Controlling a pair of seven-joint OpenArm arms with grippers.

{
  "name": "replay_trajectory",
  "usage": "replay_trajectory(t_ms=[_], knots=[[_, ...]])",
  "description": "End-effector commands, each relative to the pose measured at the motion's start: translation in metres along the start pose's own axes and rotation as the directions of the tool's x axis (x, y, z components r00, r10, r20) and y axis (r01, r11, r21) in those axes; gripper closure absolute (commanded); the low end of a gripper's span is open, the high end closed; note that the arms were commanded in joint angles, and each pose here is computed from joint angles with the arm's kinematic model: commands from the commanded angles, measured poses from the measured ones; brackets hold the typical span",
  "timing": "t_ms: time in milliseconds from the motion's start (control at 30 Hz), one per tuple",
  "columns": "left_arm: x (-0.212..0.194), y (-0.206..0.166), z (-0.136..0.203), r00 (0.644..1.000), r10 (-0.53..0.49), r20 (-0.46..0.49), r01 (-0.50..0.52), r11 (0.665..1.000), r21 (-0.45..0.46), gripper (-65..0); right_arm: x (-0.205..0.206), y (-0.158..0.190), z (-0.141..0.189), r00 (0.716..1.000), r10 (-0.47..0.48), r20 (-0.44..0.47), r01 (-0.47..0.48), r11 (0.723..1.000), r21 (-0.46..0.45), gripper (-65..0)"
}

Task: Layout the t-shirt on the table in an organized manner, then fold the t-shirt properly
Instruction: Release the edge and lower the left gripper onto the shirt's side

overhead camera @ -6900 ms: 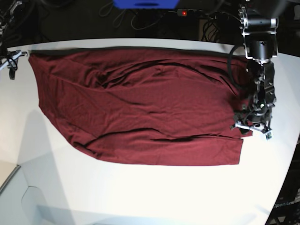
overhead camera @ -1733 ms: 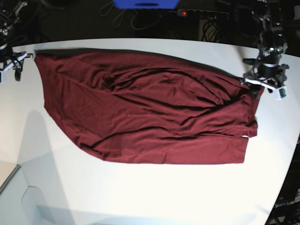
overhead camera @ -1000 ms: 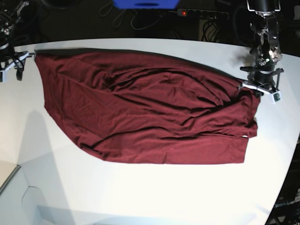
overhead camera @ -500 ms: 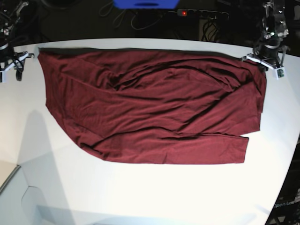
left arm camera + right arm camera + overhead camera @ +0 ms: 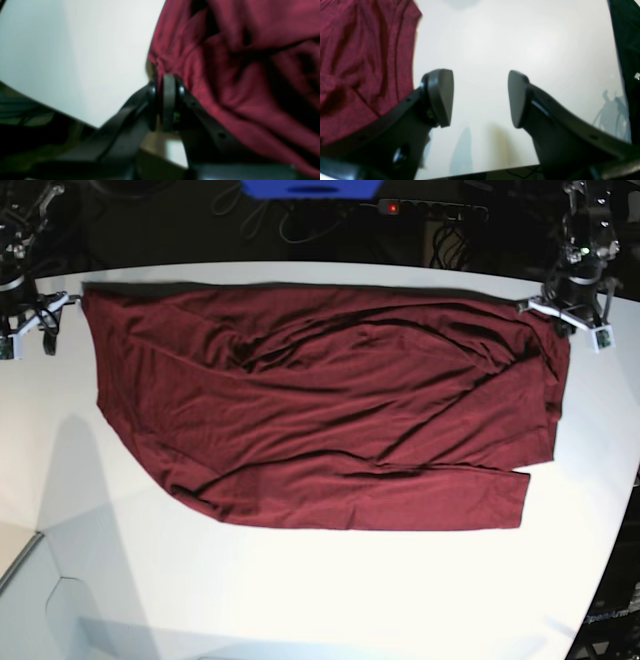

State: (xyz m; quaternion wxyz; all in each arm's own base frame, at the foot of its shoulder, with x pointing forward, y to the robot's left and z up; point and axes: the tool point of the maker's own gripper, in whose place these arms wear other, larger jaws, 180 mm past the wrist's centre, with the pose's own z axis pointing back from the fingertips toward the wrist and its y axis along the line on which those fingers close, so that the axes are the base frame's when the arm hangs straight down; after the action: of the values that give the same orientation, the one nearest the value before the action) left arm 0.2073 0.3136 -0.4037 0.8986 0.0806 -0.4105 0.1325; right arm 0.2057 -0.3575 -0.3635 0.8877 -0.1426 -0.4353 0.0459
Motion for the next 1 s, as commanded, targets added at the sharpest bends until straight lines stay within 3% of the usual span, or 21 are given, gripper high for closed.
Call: replay_trajectory(t_ms=[0, 200, 300, 400, 567, 733, 967], knots=[[0.021, 0.0, 0.006, 0.998, -0.019, 0.068, 0.02, 1.0, -0.003, -2.6, 0.013, -0.009, 0.003, 0.999, 0.013, 0.044, -0.012, 1.0, -0.016, -34.4], [0.069, -0.003, 0.039, 0.975, 0.026, 0.222, -0.028, 1.0, 0.009, -24.8, 0.013, -0.009, 0.003, 0.999, 0.012, 0.044, -0.012, 1.0, -0.017, -34.4], [0.082, 0.01, 0.046, 0.96, 0.062, 0.273, -0.077, 0.996, 0.046, -30.8, 0.012, -0.009, 0.003, 0.999, 0.013, 0.042, -0.012, 1.0, -0.017, -34.4], [0.103, 0.011, 0.041, 0.943, 0.08, 0.324, -0.1, 0.994, 0.046, -32.2, 0.012, -0.009, 0.004, 0.999, 0.011, 0.042, -0.01, 1.0, -0.018, -34.4], [0.119, 0.004, 0.007, 0.929, 0.152, 0.339, -0.169, 0.985, 0.021, -32.1, 0.011, -0.007, 0.003, 0.999, 0.009, 0.042, -0.008, 1.0, -0.014, -34.4], [0.124, -0.037, -0.041, 0.941, 0.19, 0.28, -0.18, 0.982, -0.06, -32.0, 0.013, -0.007, 0.003, 0.999, 0.011, 0.045, -0.011, 1.0, -0.014, -34.4], [0.114, -0.054, -0.085, 0.958, 0.216, 0.19, -0.206, 0.976, -0.067, -32.0, 0.013, -0.011, 0.004, 0.999, 0.012, 0.045, -0.011, 1.0, -0.022, -34.4]])
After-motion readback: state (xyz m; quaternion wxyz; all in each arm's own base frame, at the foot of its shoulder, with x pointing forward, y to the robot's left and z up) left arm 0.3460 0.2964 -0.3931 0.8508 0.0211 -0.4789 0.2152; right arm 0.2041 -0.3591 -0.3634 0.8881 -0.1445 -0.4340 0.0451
